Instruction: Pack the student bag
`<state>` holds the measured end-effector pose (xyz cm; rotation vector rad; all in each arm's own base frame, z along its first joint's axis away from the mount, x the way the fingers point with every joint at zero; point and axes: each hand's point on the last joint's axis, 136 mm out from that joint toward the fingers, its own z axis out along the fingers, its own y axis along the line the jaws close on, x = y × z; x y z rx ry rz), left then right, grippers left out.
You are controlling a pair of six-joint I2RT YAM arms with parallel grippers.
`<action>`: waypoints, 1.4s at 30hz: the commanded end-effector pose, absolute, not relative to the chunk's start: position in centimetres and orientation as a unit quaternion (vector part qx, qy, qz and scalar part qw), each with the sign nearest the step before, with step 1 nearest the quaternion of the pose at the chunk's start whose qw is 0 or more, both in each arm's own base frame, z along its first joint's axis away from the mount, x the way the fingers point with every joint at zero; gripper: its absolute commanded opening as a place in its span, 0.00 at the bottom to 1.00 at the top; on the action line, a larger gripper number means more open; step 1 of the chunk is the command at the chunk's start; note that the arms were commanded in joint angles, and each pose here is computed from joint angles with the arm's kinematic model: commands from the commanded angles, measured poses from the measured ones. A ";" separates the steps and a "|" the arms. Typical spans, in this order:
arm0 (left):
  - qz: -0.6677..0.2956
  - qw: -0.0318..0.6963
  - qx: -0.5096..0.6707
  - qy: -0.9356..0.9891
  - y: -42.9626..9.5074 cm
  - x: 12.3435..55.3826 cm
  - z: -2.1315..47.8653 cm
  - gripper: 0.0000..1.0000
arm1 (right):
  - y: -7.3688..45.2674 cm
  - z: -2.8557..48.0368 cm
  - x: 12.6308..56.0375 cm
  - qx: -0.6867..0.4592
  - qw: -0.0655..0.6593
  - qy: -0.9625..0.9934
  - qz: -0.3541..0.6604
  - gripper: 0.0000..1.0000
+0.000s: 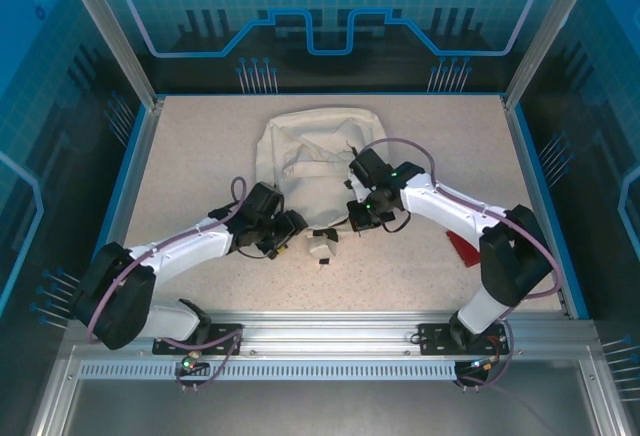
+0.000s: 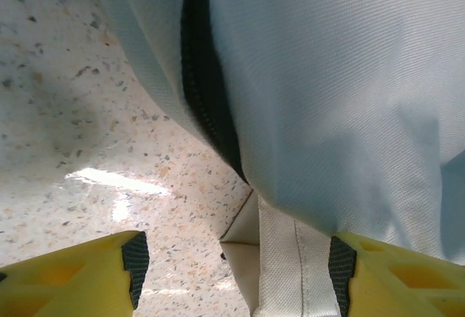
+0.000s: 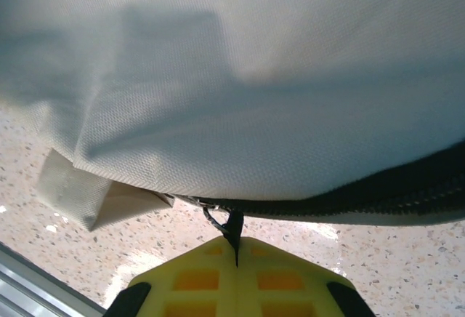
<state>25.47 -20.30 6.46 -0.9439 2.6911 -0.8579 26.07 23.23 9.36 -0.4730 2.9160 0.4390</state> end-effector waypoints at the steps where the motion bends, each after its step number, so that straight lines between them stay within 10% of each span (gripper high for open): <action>1: -0.333 0.116 -0.343 0.871 -21.6 28.1 7.3 0.69 | 23.5 9.1 25.5 -0.182 0.065 0.973 0.129 0.00; 6: -0.338 0.145 -0.339 0.866 -22.4 30.4 7.0 0.63 | 23.3 8.3 25.8 -0.187 0.067 0.974 0.108 0.02; 14: -0.311 0.149 -0.345 0.873 -21.7 30.6 5.7 0.51 | 23.5 6.9 25.6 -0.213 0.076 0.971 0.079 0.38; 26: -0.297 0.147 -0.348 0.877 -21.5 30.6 5.1 0.43 | 24.2 4.4 25.5 -0.272 0.119 0.954 0.048 0.35; 42: -0.289 0.155 -0.338 0.882 -21.2 30.9 6.4 0.05 | 24.1 4.7 27.6 -0.260 0.232 0.936 0.040 0.38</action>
